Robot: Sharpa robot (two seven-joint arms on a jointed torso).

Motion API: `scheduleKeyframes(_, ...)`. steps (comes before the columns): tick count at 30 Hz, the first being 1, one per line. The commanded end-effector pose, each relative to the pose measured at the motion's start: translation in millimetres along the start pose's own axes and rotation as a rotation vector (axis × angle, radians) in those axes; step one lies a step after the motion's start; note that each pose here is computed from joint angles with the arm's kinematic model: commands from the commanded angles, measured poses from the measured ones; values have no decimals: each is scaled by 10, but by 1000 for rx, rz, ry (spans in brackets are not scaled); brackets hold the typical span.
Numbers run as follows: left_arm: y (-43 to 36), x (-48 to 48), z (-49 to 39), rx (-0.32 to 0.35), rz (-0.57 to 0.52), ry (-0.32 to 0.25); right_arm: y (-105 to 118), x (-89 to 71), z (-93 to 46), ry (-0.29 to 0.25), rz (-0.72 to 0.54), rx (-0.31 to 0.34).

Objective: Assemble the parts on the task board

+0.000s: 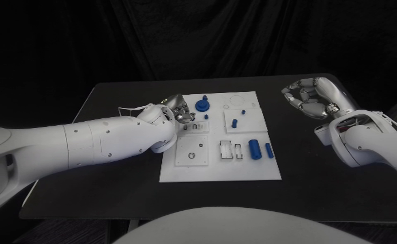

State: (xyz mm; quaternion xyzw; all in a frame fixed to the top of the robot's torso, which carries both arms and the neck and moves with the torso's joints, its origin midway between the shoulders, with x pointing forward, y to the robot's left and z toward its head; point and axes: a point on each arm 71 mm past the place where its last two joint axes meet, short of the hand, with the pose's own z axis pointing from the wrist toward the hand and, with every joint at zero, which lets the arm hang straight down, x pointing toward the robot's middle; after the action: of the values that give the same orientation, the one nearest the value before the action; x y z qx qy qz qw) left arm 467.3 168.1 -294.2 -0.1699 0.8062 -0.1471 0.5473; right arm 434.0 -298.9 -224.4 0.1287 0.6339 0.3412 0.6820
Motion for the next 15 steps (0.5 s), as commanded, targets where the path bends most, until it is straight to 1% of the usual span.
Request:
scheduleKeyframes(1, -6, 35, -9, 20, -12, 2, -1, -2, -6, -10, -3, 5)
scheduleKeyframes(15, 59, 141, 2, 20, -8, 16, 0, 2, -3, -9, -2, 5)
